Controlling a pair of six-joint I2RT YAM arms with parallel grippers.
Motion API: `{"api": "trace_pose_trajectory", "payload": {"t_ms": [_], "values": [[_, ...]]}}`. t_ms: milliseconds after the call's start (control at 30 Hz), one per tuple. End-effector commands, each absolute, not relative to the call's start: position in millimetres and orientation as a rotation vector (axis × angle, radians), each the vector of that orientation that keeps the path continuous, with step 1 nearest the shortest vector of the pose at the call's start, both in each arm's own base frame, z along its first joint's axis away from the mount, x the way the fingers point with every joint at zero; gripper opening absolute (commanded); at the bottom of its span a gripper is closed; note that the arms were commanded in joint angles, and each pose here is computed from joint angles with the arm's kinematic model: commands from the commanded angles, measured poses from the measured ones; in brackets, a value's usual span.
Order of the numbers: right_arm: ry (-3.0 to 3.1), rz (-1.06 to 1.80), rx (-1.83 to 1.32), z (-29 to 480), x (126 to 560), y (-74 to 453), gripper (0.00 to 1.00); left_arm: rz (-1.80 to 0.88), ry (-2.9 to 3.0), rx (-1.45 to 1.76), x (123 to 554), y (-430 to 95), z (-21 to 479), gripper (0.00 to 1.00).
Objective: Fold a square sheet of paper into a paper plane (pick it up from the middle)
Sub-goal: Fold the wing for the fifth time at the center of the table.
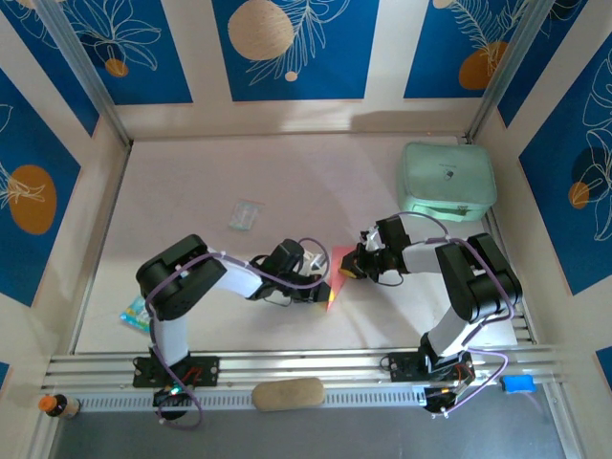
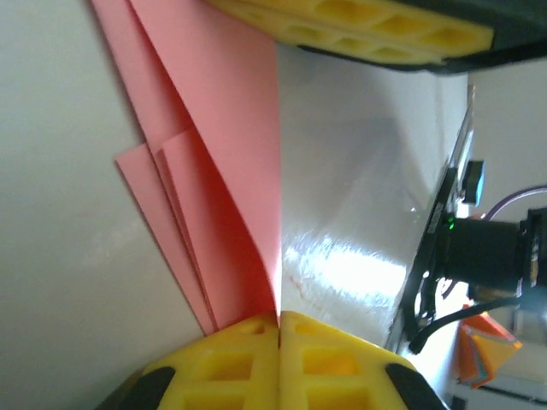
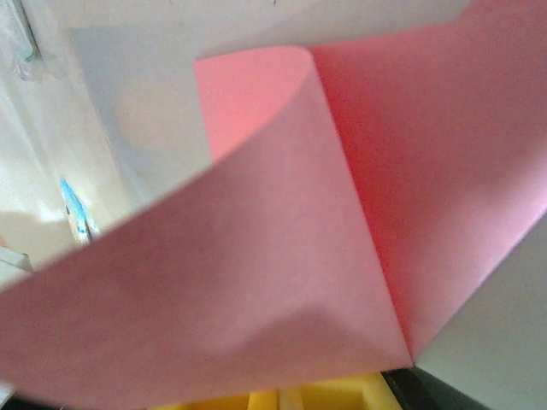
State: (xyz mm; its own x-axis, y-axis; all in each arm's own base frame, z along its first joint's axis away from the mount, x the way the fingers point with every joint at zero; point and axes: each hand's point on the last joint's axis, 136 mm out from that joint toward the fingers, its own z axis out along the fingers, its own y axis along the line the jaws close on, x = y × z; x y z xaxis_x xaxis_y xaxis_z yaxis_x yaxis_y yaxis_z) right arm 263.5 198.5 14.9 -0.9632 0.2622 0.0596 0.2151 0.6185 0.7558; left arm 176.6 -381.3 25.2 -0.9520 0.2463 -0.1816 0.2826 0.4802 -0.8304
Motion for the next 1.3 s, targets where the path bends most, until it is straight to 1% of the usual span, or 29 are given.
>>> {"api": "trace_pose_trajectory", "payload": {"t_ms": [0, 200, 233, 267, 367, 433, 600, 633, 700, 733, 800, 900, 967, 1000, 1033, 1100, 1267], "values": [[2.877, 1.133, 0.508, -12.0, 251.9, 181.9, 0.06, -1.522, 2.775, 0.514, 151.3, -367.9, 14.5, 0.00], [2.882, 1.123, 0.516, -13.1, 252.2, 181.2, 0.05, -1.489, 2.829, 0.552, 141.3, -362.0, 8.9, 0.00], [2.884, 1.124, 0.520, -13.5, 251.7, 181.2, 0.05, -1.471, 2.841, 0.558, 139.8, -359.8, 7.3, 0.01], [2.883, 1.124, 0.520, -13.2, 251.8, 181.2, 0.05, -1.449, 2.853, 0.557, 139.3, -357.4, 5.6, 0.06], [2.886, 1.118, 0.526, -13.8, 251.4, 180.5, 0.05, -1.433, 2.864, 0.569, 136.1, -354.1, 4.5, 0.09], [2.887, 1.116, 0.526, -13.9, 251.4, 180.7, 0.05, -1.429, 2.870, 0.577, 134.3, -353.4, 3.6, 0.00], [2.890, 1.113, 0.526, -14.5, 250.6, 180.6, 0.05, -1.426, 2.881, 0.590, 131.2, -352.9, 2.7, 0.00], [2.889, 1.113, 0.530, -14.3, 251.0, 180.4, 0.05, -1.419, 2.888, 0.590, 130.3, -351.9, 1.3, 0.04], [2.890, 1.111, 0.531, -14.6, 250.9, 180.3, 0.05, -1.408, 2.897, 0.595, 128.5, -350.9, -0.1, 0.06], [2.889, 1.113, 0.530, -14.2, 251.0, 180.6, 0.05, -1.399, 2.899, 0.594, 128.9, -350.3, -0.4, 0.05], [2.887, 1.112, 0.531, -14.0, 251.4, 180.3, 0.05, -1.374, 2.919, 0.591, 127.2, -347.4, -3.8, 0.00], [2.891, 1.108, 0.533, -14.3, 250.7, 180.2, 0.05, -1.359, 2.928, 0.595, 124.9, -345.5, -5.9, 0.00], [2.891, 1.107, 0.533, -14.4, 250.9, 180.2, 0.05, -1.341, 2.937, 0.592, 124.0, -343.7, -7.3, 0.12], [2.891, 1.108, 0.534, -14.3, 250.6, 180.3, 0.05, -1.334, 2.940, 0.591, 124.1, -343.0, -8.0, 0.12], [2.892, 1.106, 0.534, -14.6, 250.4, 180.2, 0.05, -1.334, 2.941, 0.595, 123.1, -342.9, -8.0, 0.09], [2.891, 1.101, 0.533, -14.7, 250.1, 179.9, 0.05, -1.323, 2.947, 0.594, 122.4, -341.7, -9.2, 0.00], [2.891, 1.101, 0.539, -14.7, 250.1, 179.7, 0.05, -1.297, 2.955, 0.588, 121.3, -338.5, -10.1, 0.00]]}}
